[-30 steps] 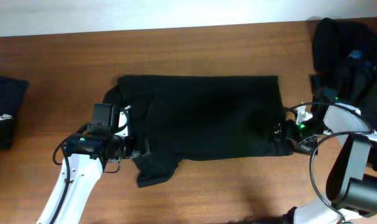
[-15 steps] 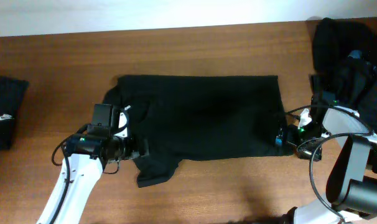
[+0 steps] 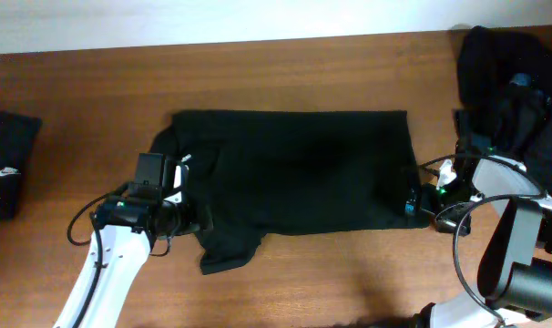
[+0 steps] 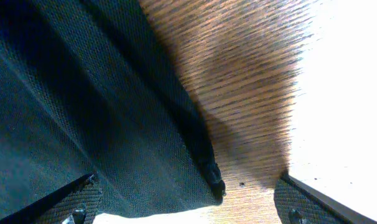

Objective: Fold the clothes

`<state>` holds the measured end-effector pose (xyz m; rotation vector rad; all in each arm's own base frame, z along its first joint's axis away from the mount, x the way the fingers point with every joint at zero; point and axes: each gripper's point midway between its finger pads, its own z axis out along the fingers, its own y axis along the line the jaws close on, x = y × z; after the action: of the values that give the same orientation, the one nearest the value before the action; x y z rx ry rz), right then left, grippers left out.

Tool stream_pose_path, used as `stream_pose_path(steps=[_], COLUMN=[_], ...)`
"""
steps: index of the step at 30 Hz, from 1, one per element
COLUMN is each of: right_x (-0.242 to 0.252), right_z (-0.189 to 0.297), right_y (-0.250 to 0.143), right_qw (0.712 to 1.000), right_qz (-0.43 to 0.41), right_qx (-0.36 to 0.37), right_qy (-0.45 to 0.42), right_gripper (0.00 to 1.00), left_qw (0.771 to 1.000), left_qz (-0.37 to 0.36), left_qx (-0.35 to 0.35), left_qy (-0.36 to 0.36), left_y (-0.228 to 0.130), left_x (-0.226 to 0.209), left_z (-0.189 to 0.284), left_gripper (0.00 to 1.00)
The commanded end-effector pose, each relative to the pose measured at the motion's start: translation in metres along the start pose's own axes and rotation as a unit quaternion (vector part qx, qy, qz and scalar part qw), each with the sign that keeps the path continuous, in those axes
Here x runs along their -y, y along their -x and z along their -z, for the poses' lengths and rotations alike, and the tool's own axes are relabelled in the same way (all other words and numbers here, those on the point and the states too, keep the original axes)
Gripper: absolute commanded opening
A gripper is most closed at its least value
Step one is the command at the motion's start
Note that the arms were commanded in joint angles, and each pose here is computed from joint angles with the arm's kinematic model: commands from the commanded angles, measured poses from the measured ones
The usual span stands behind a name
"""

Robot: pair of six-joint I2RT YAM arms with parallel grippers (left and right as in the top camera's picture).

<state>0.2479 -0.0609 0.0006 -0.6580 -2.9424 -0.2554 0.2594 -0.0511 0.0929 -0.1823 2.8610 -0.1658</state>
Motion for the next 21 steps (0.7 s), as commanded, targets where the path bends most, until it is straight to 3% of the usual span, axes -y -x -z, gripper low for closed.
stream_pose_path(steps=[1,7,10,21], right_x=[0.0,0.0,0.0,-0.017], right_z=[-0.011,-0.011,-0.011,-0.014], right_y=[-0.008,-0.008,-0.009,-0.012], right_qw=[1.0,1.0,1.0,0.999], right_qz=[0.002,0.001,0.001,0.034], right_qx=[-0.016,-0.016,-0.018,-0.021], right_qy=[0.009,0.009,0.009,0.007], right_gripper=[0.93,0.88,0.76,0.64], left_qw=[1.0,1.0,1.0,1.0], left_qz=[0.001,0.0,0.001,0.001], left_qx=[-0.001,-0.003,-0.006,-0.005], left_qy=[0.008,0.008,0.009,0.009], left_y=[-0.002,-0.003,-0.004,-0.004], left_x=[-0.003,-0.003,-0.003,-0.003], left_z=[-0.001,-0.001,-0.001,-0.001], left_gripper=[0.99,0.99,0.99,0.99])
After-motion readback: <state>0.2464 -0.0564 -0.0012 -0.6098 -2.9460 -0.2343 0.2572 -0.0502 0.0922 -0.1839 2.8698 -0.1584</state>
